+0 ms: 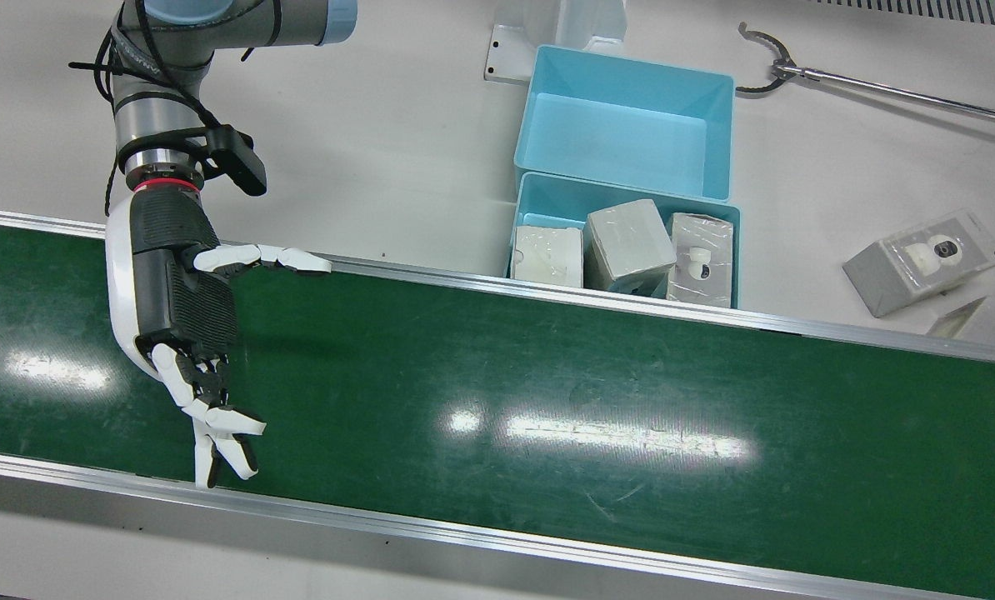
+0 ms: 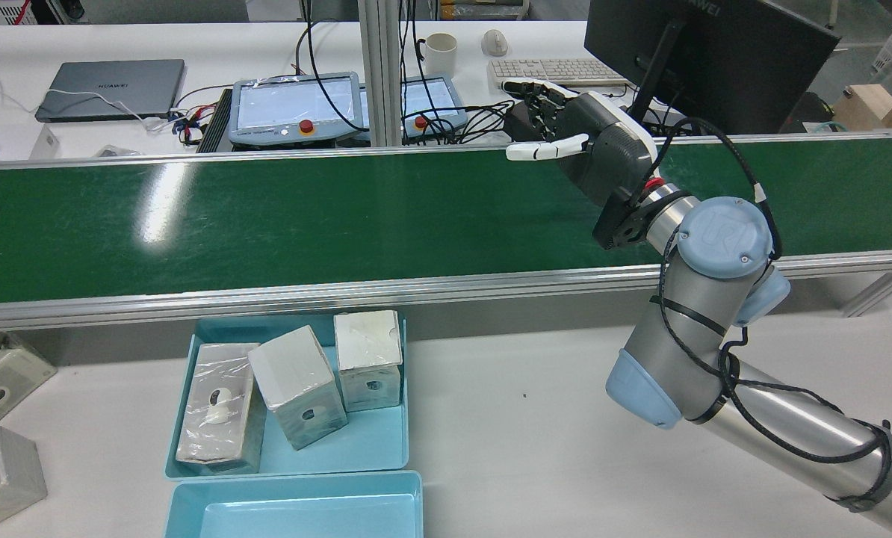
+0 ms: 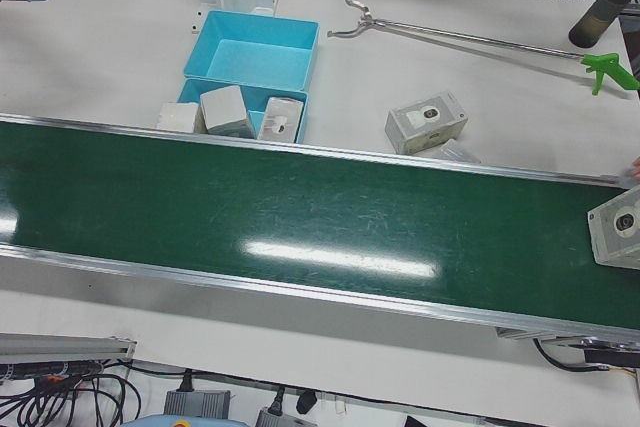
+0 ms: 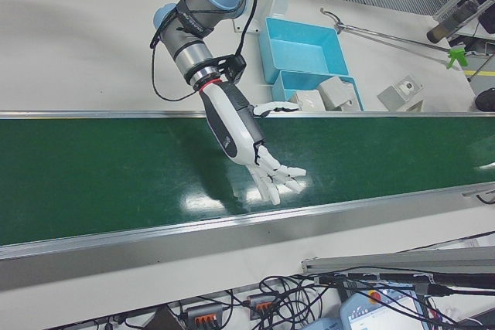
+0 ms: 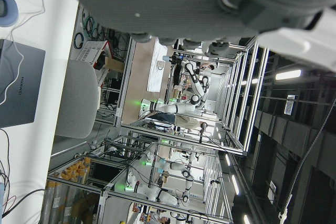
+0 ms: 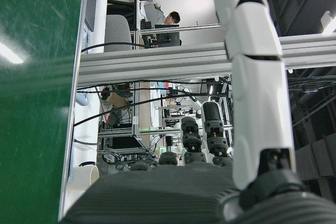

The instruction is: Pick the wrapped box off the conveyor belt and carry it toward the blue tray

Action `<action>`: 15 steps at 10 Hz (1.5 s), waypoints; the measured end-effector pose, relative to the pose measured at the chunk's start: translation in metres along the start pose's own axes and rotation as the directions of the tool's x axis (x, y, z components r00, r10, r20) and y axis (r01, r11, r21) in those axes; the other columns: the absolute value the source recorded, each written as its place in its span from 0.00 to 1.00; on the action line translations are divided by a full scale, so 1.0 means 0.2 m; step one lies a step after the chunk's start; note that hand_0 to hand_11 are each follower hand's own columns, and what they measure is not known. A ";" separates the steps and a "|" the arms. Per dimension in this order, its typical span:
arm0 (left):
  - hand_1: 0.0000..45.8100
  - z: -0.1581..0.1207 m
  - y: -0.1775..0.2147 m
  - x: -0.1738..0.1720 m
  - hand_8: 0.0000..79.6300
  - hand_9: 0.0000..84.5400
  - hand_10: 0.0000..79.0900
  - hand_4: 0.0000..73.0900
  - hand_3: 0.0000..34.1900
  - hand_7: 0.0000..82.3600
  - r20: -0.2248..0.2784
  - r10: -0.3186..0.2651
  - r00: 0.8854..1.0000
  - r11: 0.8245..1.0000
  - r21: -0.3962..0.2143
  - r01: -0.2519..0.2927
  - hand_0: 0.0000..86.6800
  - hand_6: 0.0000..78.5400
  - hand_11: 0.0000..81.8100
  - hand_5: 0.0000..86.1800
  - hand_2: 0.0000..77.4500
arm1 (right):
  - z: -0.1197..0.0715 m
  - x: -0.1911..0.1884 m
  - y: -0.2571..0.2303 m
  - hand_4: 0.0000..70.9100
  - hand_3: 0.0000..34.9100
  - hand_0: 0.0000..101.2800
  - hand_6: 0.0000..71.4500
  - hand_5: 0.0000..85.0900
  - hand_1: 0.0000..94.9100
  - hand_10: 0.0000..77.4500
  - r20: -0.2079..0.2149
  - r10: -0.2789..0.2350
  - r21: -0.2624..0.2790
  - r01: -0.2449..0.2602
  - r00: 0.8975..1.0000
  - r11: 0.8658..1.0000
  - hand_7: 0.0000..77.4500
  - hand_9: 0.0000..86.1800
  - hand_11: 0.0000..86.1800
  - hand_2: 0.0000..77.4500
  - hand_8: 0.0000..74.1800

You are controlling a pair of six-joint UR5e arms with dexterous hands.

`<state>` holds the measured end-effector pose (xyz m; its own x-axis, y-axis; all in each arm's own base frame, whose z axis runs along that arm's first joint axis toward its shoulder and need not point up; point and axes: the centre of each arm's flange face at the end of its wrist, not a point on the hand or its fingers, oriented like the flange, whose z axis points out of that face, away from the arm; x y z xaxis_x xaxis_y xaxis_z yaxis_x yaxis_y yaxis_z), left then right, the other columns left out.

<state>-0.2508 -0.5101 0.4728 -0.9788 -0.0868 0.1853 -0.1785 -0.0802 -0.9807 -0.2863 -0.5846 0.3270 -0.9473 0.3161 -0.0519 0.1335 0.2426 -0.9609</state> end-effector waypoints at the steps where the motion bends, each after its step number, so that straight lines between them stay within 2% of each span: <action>1: 0.00 0.00 0.00 0.00 0.01 0.00 0.01 0.00 0.00 0.00 0.000 0.000 1.000 1.000 0.000 0.000 0.00 0.01 0.01 0.01 0.01 | 0.00 0.00 0.00 0.15 0.00 0.50 0.08 0.28 0.21 0.00 0.000 0.000 0.000 0.000 1.000 1.000 0.06 0.02 0.01 0.20 0.01; 9: 0.00 0.00 0.00 0.00 0.01 0.01 0.01 0.00 0.00 0.01 0.000 0.000 1.000 1.000 0.000 0.000 0.00 0.01 0.01 0.01 0.01 | 0.01 0.03 0.03 0.17 0.00 0.50 0.08 0.28 0.20 0.00 -0.009 0.009 -0.014 -0.010 1.000 1.000 0.07 0.04 0.01 0.19 0.01; 10: 0.00 0.00 0.00 0.00 0.01 0.00 0.00 0.00 0.00 0.00 0.000 0.000 1.000 1.000 0.000 0.000 0.00 0.01 0.01 0.01 0.01 | 0.01 0.05 0.03 0.17 0.00 0.50 0.08 0.28 0.20 0.00 -0.014 0.013 -0.016 -0.013 1.000 1.000 0.07 0.04 0.01 0.19 0.01; 11: 0.00 0.00 0.00 0.00 0.01 0.00 0.01 0.00 0.00 0.01 0.000 0.000 1.000 1.000 0.000 0.000 0.00 0.01 0.01 0.01 0.01 | 0.00 0.10 0.04 0.15 0.01 0.49 0.08 0.28 0.14 0.00 -0.026 0.019 -0.018 -0.019 0.999 1.000 0.08 0.04 0.01 0.11 0.01; 12: 0.00 0.00 0.00 0.00 0.01 0.00 0.01 0.00 0.00 0.01 0.000 0.000 1.000 1.000 0.000 0.000 0.00 0.01 0.01 0.01 0.01 | 0.00 0.16 0.06 0.15 0.01 0.48 0.08 0.29 0.16 0.00 -0.041 0.025 -0.022 -0.026 0.999 0.999 0.08 0.04 0.01 0.08 0.01; 15: 0.00 0.00 0.00 0.00 0.01 0.01 0.01 0.00 0.00 0.00 0.000 0.000 1.000 1.000 0.000 0.000 0.00 0.01 0.01 0.01 0.01 | 0.01 0.25 0.09 0.15 0.01 0.48 0.08 0.29 0.16 0.00 -0.066 0.035 -0.031 -0.037 0.997 0.999 0.08 0.04 0.01 0.09 0.01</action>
<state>-0.2508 -0.5101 0.4728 -0.9788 -0.0868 0.1853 -0.1785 -0.0802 -0.9807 -0.3323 -0.5652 0.3061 -0.9209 0.3839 -0.0672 0.1773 0.2590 -0.9495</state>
